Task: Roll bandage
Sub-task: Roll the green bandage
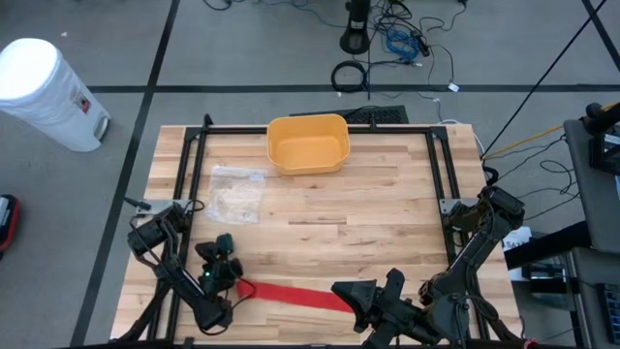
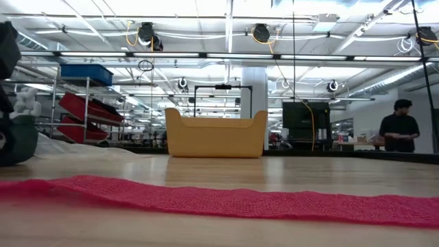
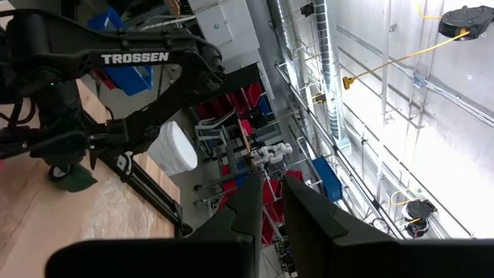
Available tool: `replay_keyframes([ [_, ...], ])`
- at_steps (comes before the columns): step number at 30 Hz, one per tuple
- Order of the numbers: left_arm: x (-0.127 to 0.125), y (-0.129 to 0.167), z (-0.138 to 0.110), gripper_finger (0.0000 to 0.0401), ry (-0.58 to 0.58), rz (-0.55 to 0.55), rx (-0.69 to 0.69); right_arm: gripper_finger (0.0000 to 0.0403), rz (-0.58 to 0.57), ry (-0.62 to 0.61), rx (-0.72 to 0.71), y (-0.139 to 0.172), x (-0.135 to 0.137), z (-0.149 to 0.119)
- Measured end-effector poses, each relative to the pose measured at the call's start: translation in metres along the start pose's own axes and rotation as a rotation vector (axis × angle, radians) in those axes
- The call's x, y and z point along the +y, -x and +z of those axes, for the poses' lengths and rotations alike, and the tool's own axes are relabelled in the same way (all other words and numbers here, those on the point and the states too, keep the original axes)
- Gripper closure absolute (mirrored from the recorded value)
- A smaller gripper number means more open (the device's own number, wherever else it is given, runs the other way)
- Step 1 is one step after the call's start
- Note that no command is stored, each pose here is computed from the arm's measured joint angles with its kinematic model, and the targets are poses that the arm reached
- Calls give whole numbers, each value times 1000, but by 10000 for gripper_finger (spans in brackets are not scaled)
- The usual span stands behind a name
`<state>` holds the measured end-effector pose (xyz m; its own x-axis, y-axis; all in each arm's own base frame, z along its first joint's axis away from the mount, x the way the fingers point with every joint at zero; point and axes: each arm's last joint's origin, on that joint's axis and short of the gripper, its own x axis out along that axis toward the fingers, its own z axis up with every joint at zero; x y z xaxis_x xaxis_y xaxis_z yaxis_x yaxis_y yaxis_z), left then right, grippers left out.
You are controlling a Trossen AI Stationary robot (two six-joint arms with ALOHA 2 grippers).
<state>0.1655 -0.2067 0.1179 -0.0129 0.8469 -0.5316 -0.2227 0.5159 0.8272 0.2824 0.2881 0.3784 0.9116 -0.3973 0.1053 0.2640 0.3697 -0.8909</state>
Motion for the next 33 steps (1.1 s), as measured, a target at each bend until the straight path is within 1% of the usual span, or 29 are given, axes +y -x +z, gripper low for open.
replay_keyframes([
  [4, -4, -11, -6, 230, 6, -13, 15, 362, 0, -3, 0, 0, 0, 0],
  [9, -2, -15, -9, 260, 40, 11, 16, 362, 2, 3, 0, 0, 0, 0],
  [12, -1, -15, -9, 298, 34, 28, 16, 362, 2, 5, 0, 0, 1, 0],
  [16, 0, -15, -10, 362, 31, 37, 16, 362, 2, 5, 0, 0, 1, 0],
  [18, 0, -14, -9, 384, 33, 32, 15, 362, 2, 5, 0, 0, 1, 0],
  [21, 1, -8, -6, 385, 39, 34, 7, 362, 3, -2, 0, 0, 1, 0],
  [23, 2, -3, -3, 374, 55, 30, 2, 362, 4, -3, 2, -1, 1, 0],
  [26, 7, 5, 2, 363, 66, -12, -22, 362, 2, -8, 7, -2, 1, -1],
  [30, 15, 19, 9, 361, 100, -79, -64, 362, -2, -21, 15, -5, 1, -2],
  [33, 26, 31, 13, 360, 135, -136, -106, 362, -5, -29, 20, -7, 1, -3],
])
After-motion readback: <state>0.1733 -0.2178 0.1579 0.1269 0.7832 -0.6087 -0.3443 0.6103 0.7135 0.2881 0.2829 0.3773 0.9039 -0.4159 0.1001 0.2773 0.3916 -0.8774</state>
